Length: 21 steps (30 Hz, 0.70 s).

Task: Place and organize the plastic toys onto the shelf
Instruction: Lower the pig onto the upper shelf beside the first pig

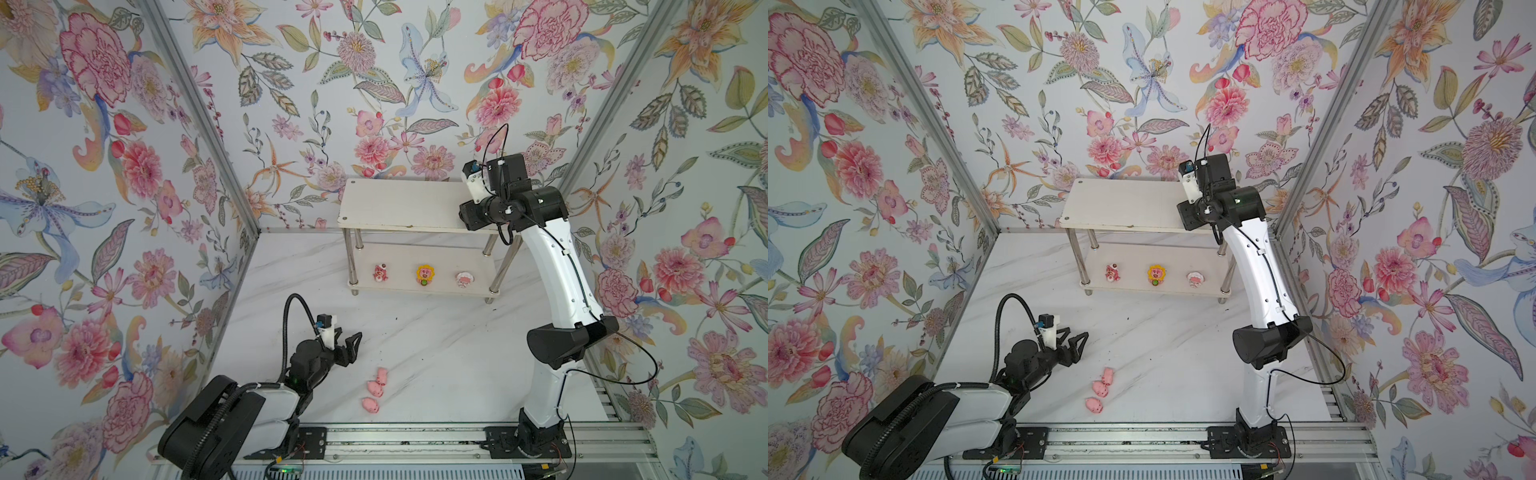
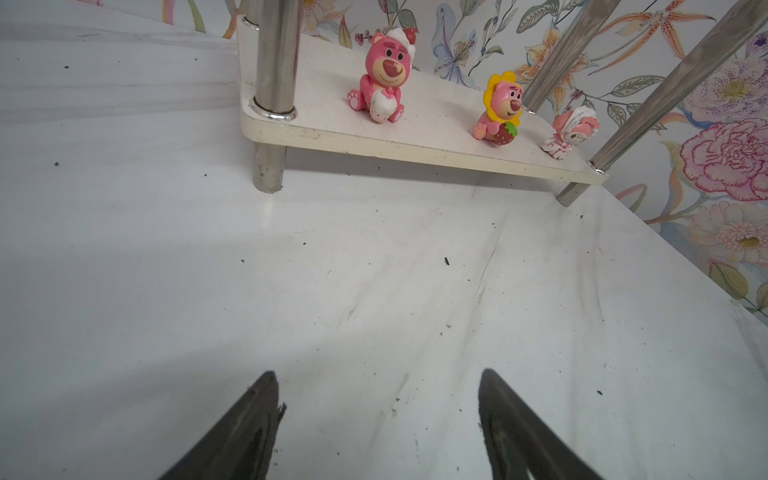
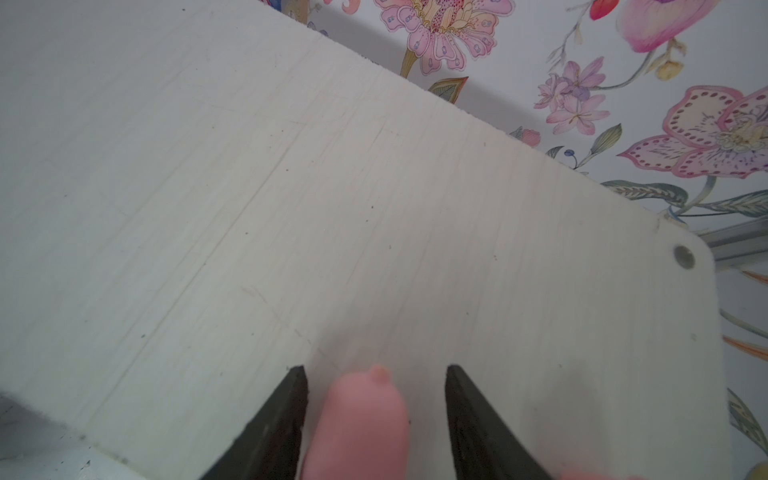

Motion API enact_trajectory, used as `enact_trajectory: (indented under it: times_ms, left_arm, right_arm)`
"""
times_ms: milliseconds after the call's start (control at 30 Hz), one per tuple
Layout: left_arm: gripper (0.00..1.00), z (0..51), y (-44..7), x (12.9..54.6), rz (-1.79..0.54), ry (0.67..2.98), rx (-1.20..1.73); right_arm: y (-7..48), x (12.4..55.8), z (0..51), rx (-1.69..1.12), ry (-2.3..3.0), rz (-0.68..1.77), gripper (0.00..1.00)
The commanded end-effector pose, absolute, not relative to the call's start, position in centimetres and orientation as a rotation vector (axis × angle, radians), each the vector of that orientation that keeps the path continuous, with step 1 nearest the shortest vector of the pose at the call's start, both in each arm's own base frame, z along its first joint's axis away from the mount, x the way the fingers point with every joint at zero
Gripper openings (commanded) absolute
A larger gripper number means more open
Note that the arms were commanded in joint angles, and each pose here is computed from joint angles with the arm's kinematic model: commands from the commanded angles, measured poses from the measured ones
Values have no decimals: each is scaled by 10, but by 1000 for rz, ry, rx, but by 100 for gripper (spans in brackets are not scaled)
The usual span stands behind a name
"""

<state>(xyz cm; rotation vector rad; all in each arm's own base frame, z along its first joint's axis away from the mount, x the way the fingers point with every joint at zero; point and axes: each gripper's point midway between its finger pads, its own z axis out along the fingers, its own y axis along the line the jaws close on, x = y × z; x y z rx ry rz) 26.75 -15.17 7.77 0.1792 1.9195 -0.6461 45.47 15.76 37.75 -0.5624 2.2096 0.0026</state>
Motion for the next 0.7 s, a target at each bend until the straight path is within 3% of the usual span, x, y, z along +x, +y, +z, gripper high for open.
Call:
enact_trajectory:
  times_ms: [0,133,300,667]
  left_arm:
    - [77,85,-154,271,-657,1891,198]
    - [77,85,-155,271,-661,1891,199]
    - [77,85,-155,271,-666,1891,197]
    - [77,85,-155,270,-667,1889,199]
  right_arm:
    - [157,453,380,-551,2212,24,61]
    - [158,449,384,-535,2210,31,65]
    - [161,446,378,-508,2235,20,50]
    - [173,451,365,-392,2277,36,32]
